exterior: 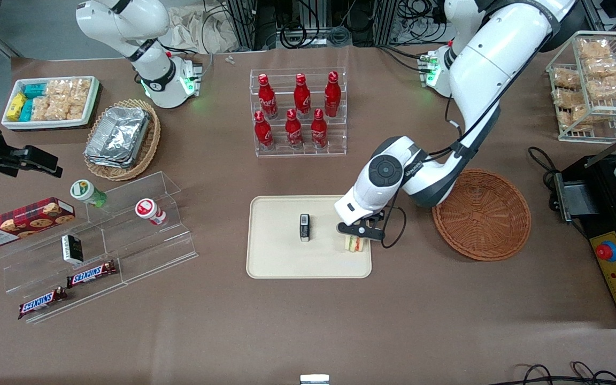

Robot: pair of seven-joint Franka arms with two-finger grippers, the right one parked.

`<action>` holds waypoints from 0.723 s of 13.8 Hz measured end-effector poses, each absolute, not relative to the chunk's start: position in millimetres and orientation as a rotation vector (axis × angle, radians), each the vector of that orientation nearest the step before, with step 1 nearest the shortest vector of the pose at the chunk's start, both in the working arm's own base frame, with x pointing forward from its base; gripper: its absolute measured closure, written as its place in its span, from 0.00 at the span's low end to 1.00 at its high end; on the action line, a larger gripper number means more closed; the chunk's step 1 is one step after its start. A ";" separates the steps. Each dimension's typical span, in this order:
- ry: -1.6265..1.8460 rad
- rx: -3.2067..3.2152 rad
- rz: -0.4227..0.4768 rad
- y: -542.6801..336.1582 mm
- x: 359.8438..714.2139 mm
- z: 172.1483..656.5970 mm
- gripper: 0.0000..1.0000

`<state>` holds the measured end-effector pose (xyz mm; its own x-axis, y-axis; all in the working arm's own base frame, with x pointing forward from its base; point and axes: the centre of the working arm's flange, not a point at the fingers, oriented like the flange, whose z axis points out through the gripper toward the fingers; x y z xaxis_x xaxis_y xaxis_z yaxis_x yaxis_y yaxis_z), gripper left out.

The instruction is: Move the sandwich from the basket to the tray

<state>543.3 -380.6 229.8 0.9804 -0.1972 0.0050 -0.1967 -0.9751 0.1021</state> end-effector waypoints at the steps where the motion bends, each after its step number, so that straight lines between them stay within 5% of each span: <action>1: -0.302 3.025 -0.010 -380.2 543.6 228.1 0.70; 5: -0.214 3.021 0.034 -379.0 554.9 243.8 0.30; 8: -0.046 3.002 0.190 -369.3 574.3 315.0 0.01; 10: 0.053 2.986 0.239 -356.8 575.8 379.9 0.00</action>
<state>575.8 -356.8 379.9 0.9867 0.0469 0.1554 0.0237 -0.9888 0.1474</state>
